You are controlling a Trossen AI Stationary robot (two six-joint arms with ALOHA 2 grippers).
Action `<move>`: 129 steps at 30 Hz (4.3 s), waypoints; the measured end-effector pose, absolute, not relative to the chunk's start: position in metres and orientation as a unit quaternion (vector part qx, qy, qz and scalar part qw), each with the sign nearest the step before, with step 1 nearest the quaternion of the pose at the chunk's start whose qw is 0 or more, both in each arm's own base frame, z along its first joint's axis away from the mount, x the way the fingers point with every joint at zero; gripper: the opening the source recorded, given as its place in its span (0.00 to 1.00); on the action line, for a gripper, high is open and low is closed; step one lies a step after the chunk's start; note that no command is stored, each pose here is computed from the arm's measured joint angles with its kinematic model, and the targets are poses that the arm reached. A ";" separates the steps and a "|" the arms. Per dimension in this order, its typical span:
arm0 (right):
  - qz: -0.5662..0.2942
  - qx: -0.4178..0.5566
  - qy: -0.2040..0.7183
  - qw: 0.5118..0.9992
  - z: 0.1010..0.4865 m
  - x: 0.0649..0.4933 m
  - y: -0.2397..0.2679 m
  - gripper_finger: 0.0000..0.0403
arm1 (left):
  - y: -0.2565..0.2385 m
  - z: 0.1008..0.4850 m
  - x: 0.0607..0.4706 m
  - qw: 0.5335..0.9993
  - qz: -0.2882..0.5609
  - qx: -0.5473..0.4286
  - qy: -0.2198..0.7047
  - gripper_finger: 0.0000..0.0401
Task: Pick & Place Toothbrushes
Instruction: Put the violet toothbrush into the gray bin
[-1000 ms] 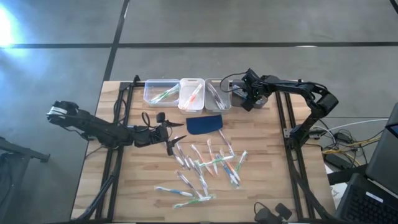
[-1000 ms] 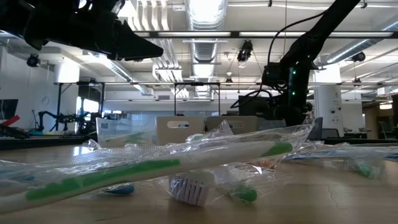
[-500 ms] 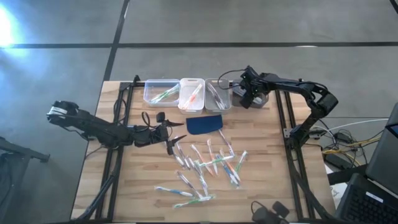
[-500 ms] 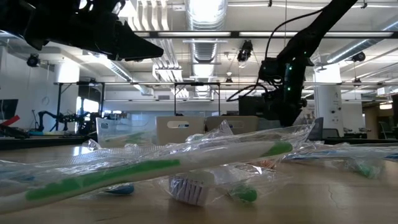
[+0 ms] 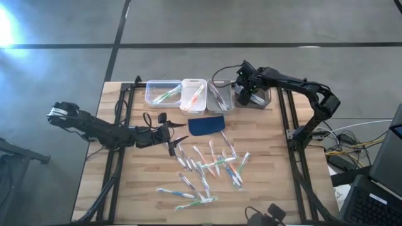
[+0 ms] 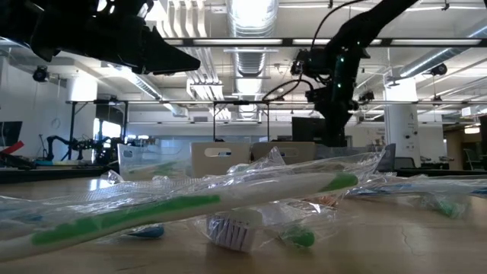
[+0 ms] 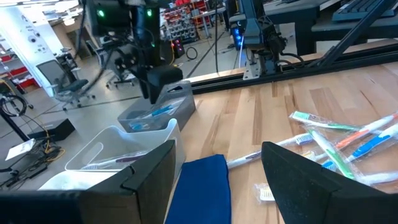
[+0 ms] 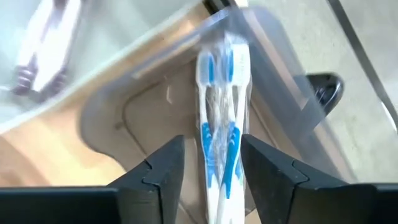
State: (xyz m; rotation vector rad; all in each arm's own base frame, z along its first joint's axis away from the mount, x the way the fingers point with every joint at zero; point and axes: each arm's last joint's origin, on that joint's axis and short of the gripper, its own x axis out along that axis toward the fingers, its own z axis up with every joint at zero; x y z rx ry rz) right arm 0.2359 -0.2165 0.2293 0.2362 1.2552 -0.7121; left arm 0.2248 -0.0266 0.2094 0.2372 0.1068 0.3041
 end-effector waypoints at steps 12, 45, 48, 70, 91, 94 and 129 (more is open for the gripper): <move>-0.305 0.092 0.555 0.768 0.290 0.264 -0.194 0.24 | -0.027 0.209 0.225 0.980 0.151 0.118 0.053 0.61; -0.212 0.107 0.563 0.792 0.325 0.313 -0.042 0.39 | -0.027 0.209 0.225 0.980 0.151 0.117 0.054 0.61; -0.203 0.106 0.563 0.795 0.325 0.314 -0.029 0.40 | -0.027 0.208 0.225 0.980 0.150 0.118 0.060 0.61; -0.170 0.104 0.562 0.803 0.325 0.314 0.024 0.37 | -0.027 0.177 0.216 0.924 0.096 0.196 0.314 0.61; -0.168 0.102 0.562 0.804 0.325 0.315 0.024 0.41 | -0.032 0.197 0.213 0.808 -0.088 0.332 0.479 0.61; -0.168 0.101 0.562 0.804 0.325 0.315 0.024 0.43 | -0.031 0.197 0.212 0.804 -0.086 0.335 0.483 0.61; -0.177 0.093 0.558 0.806 0.325 0.315 0.024 0.42 | -0.030 0.142 0.224 0.696 -0.094 0.362 0.613 0.41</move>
